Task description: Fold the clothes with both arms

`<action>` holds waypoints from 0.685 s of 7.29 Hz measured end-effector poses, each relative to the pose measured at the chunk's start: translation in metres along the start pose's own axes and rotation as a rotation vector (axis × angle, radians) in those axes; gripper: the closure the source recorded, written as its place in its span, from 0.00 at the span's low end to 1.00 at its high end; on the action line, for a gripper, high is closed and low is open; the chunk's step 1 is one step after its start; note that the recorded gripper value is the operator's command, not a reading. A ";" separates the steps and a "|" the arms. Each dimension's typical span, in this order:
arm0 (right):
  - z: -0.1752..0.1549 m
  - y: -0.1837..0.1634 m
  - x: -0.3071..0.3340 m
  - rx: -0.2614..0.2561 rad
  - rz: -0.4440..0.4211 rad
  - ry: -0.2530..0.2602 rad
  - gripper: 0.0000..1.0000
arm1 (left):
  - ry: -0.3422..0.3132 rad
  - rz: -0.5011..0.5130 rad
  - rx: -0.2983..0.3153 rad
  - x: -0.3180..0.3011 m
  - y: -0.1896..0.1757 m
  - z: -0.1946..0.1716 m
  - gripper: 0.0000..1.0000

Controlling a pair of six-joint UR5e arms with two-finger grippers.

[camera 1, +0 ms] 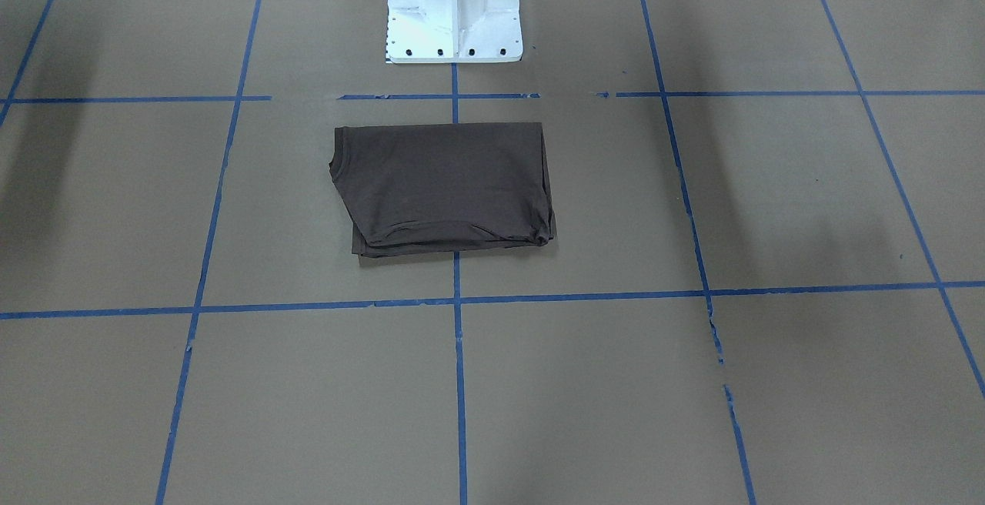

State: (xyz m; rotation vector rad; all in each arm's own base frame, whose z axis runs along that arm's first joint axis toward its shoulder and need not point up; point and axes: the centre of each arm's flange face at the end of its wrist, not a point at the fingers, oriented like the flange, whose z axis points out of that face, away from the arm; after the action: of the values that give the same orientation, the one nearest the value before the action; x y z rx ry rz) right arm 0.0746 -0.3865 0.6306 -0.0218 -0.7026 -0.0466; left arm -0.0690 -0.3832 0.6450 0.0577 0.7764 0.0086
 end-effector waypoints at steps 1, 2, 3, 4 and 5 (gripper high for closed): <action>0.000 0.000 0.000 0.000 0.000 0.000 0.00 | 0.000 0.000 0.000 0.000 0.000 0.000 0.00; 0.000 0.000 0.000 0.000 0.001 0.000 0.00 | 0.000 0.000 0.001 0.000 0.000 -0.001 0.00; 0.000 0.000 0.000 0.000 0.000 0.000 0.00 | 0.000 0.001 0.003 0.001 0.000 -0.001 0.00; 0.000 0.000 0.000 0.000 0.000 0.000 0.00 | 0.000 0.001 0.003 0.001 0.000 -0.001 0.00; 0.000 0.000 0.000 -0.001 0.000 0.000 0.00 | 0.000 0.002 0.003 0.001 0.000 -0.001 0.00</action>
State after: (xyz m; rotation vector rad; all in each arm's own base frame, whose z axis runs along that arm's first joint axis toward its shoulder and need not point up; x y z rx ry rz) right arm 0.0746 -0.3864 0.6310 -0.0224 -0.7027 -0.0465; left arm -0.0692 -0.3835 0.6431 0.0616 0.7765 0.0090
